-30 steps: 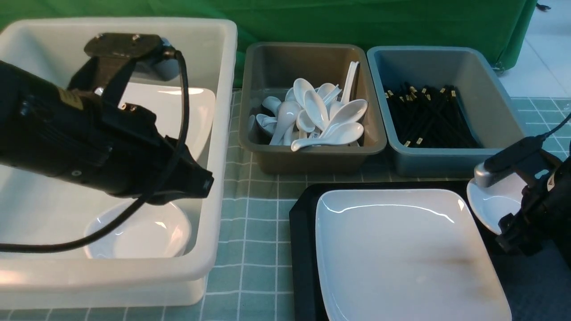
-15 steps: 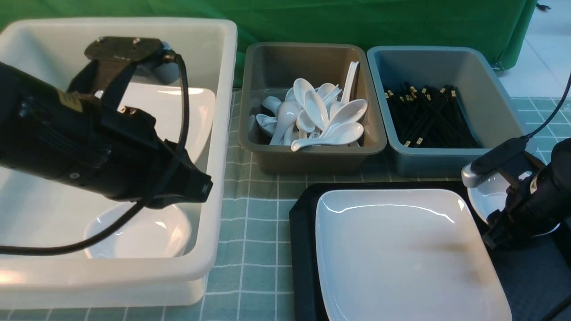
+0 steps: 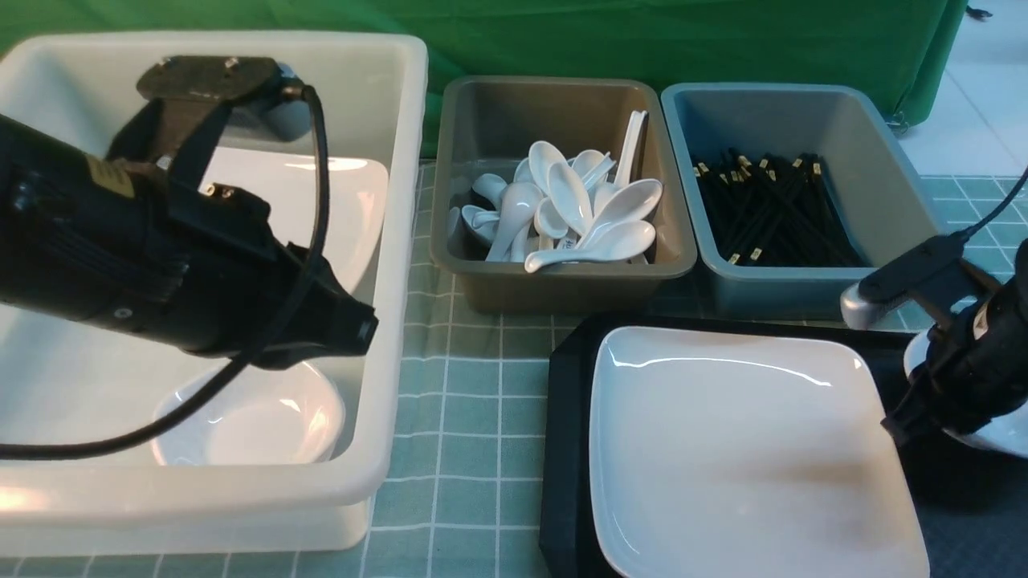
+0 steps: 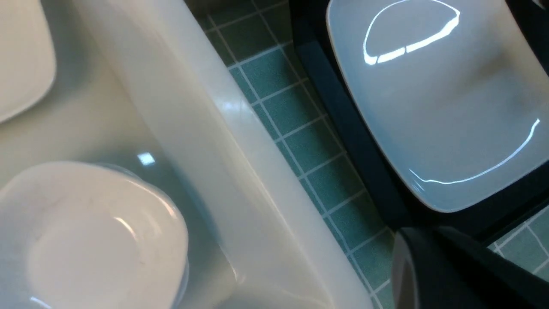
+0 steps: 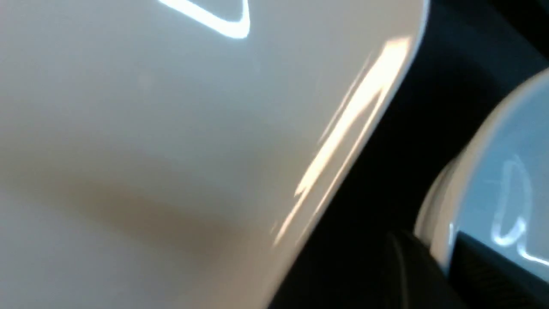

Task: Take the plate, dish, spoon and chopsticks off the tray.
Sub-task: Use the right arm to grab a small plate from the dinner plate, then use the right arm to put the small plate into the large storage box on the left

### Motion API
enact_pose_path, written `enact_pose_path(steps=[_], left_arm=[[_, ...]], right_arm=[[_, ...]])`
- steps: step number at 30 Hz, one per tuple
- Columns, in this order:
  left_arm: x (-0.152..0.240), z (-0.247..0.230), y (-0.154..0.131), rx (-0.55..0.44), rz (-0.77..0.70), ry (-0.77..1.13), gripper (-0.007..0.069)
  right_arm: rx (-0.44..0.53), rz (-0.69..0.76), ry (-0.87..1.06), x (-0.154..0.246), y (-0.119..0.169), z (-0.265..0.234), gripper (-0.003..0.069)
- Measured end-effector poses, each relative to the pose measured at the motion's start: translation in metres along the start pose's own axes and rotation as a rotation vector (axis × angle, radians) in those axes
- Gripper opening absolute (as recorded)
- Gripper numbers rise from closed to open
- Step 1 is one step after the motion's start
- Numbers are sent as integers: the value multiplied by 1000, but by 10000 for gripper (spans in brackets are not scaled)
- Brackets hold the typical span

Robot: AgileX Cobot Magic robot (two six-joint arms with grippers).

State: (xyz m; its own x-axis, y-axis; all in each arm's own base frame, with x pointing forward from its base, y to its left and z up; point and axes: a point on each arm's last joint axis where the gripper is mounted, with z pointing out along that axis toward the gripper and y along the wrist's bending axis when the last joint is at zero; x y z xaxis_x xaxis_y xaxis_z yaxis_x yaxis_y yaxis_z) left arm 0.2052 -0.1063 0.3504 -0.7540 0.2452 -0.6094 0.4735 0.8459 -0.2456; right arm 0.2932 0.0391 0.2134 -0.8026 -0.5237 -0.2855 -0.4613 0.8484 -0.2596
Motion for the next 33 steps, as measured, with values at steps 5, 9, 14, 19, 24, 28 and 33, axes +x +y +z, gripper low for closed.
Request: enact_pose_path(steps=[5, 9, 14, 19, 24, 28, 33], left_arm=[[4, -8, 12, -149, -57, 6, 10], [10, -23, 22, -301, -115, 0, 10], [20, -48, 25, -399, -173, -40, 10], [30, -71, 20, -410, -228, -104, 10], [43, -94, 17, -435, -271, -155, 10], [60, -119, 12, -429, -300, -223, 10], [78, -141, 7, -426, -318, -276, 10]], right_arm=[[-26, 52, -208, -11, 17, -63, 69], [-90, 18, -405, -36, 36, -115, 69], [-225, -152, -605, -86, 93, -167, 69], [-344, -338, -694, -133, 171, -187, 69], [-414, -444, -712, -167, 239, -179, 69], [-449, -516, -713, -187, 292, -160, 69], [-464, -566, -660, -194, 332, -123, 69]])
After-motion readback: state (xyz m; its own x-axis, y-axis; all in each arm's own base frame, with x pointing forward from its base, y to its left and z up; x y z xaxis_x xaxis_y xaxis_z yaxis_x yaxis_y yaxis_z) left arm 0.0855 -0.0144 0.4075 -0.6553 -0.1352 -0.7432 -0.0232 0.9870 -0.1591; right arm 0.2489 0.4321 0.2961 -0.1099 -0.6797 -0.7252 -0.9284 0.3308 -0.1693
